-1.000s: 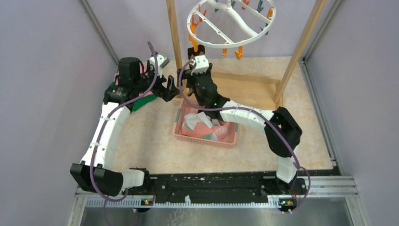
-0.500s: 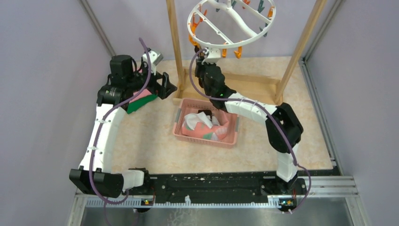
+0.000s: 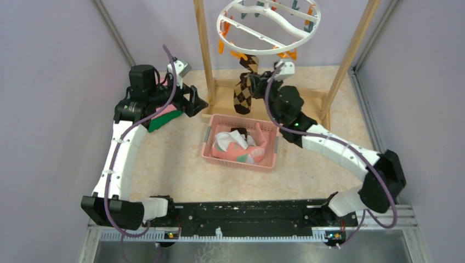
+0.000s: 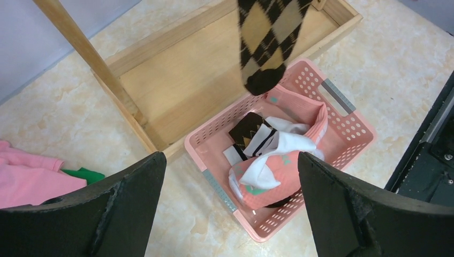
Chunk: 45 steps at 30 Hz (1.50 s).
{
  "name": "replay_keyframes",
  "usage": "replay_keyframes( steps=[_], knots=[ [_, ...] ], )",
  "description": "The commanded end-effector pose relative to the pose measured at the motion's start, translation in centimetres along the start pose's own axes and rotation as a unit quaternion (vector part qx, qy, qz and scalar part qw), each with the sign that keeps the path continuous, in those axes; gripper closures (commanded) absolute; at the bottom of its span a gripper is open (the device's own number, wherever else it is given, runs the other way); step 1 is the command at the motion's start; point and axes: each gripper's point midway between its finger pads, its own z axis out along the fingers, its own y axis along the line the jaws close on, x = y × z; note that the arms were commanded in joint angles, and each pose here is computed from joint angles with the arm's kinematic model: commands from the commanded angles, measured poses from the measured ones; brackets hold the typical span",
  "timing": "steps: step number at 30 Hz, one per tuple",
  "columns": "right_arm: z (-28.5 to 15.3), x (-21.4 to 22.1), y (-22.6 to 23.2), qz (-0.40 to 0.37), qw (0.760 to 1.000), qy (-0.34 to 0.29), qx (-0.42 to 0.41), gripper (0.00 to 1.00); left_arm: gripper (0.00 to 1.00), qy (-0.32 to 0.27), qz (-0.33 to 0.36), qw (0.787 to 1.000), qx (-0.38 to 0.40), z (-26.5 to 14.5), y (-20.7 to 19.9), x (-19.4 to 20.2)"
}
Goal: Remove the socks clipped to the hanger
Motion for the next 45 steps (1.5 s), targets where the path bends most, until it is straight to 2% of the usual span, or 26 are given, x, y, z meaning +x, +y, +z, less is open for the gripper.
replay_keyframes(
  steps=[1, 6, 10, 14, 18, 23, 30, 39, 44, 45],
  knots=[
    [-3.2, -4.0, -2.2, 0.054, 0.998, 0.002, -0.016, 1.00, 0.01, -0.029, 0.023, 0.999, 0.013, -0.5, -0.6, -1.5],
    [-6.9, -5.2, -6.0, 0.050, 0.999, 0.010, 0.010, 1.00, 0.01, -0.031, 0.016, 0.999, 0.032, -0.5, -1.4, -1.5],
    [-8.7, -5.1, -6.8, 0.050, 0.998, 0.026, 0.007, 1.00, 0.01, -0.041, 0.014, 0.997, 0.060, -0.7, -2.5, -1.8],
    [-9.2, -4.7, -4.2, 0.073, 0.994, 0.051, -0.065, 1.00, 0.01, -0.052, 0.000, 0.994, 0.101, -0.6, -3.9, -1.9],
    [-9.3, -4.1, 0.9, 0.106, 0.971, 0.101, -0.190, 1.00, 0.01, -0.053, -0.010, 0.989, 0.135, -0.6, -5.0, -1.9],
    [-9.5, -3.4, 4.7, 0.156, 0.936, 0.137, -0.284, 0.97, 0.01, -0.067, -0.020, 0.984, 0.163, -0.3, -5.7, -1.7],
    [-9.4, -3.1, 6.9, 0.167, 0.926, 0.141, -0.309, 0.92, 0.01, -0.071, -0.038, 0.967, 0.241, 2.2, -7.6, -1.3],
    [-9.3, -3.6, 7.5, 0.180, 0.922, 0.137, -0.315, 0.91, 0.01, -0.052, -0.033, 0.957, 0.282, 6.9, -10.6, -1.5],
    [-9.4, -4.0, 7.7, 0.181, 0.920, 0.138, -0.319, 0.91, 0.02, -0.059, -0.031, 0.956, 0.286, 7.8, -10.9, -2.2],
    [-9.4, -3.9, 7.7, 0.181, 0.920, 0.139, -0.319, 0.91, 0.05, -0.061, -0.031, 0.955, 0.288, 7.7, -10.9, -2.3]
  ],
)
